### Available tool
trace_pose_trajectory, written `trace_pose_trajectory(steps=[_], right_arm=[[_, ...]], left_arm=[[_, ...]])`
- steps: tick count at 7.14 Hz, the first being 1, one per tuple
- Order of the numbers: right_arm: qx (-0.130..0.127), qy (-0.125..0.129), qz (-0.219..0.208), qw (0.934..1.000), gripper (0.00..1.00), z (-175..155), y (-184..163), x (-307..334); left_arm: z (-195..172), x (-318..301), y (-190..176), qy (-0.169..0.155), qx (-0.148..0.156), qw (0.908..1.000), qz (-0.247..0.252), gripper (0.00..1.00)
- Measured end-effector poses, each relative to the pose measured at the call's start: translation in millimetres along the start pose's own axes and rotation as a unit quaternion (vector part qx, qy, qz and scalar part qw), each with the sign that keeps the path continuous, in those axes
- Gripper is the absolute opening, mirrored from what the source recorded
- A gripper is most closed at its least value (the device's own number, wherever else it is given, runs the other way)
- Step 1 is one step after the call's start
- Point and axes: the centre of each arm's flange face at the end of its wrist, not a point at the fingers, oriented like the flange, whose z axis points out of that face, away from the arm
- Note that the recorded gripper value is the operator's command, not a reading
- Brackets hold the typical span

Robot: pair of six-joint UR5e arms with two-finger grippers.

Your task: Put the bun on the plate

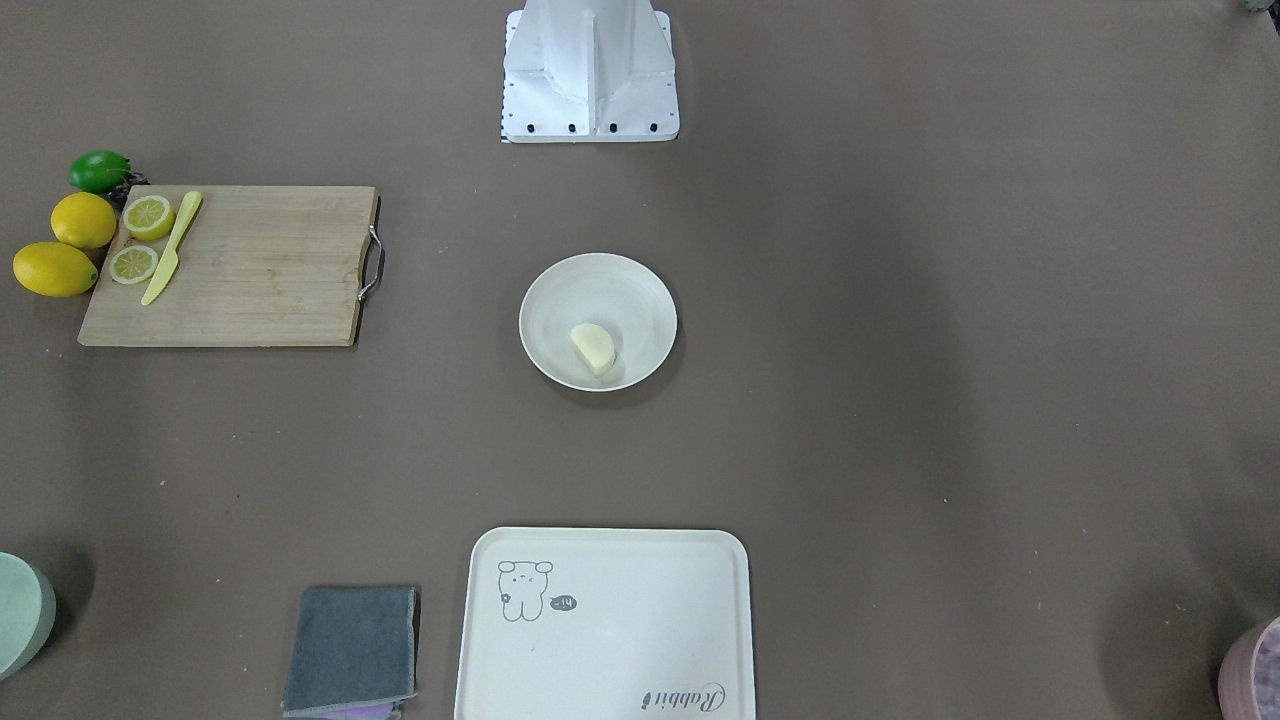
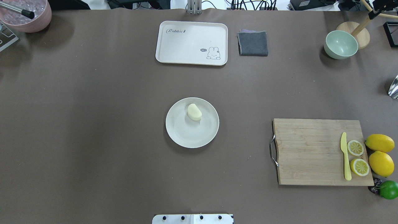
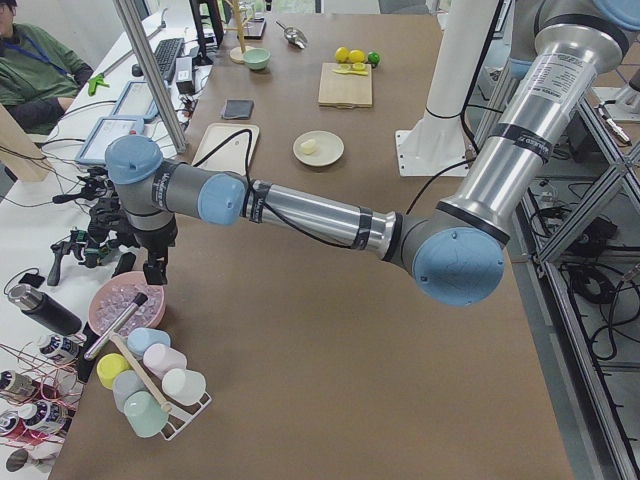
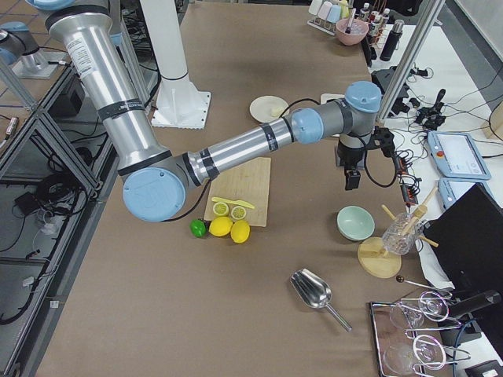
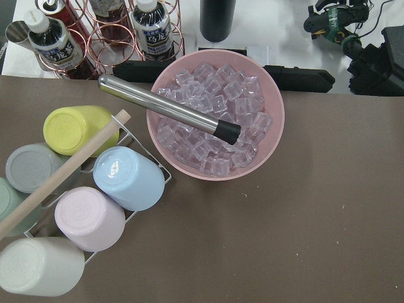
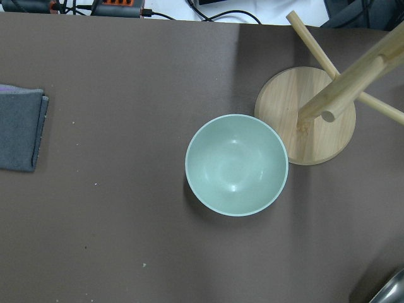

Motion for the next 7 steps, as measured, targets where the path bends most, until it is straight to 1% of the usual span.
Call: trace_pose_trajectory(steps=[4,7], right_arm=[[-0.01,0.004,0.008,0.9999,1.0,11.3,13.7,16.4],[-0.008,0.004,0.009,0.9999,1.0,9.7,14.1,18.0]], left_arm=[[-3.0,-20.3,6.1,-0.003,-0.007,0.9997,-0.023,0.98],[-12.6,-28.6,7.9,-0.002,-0.001,0.9995,-0.03,0.98]])
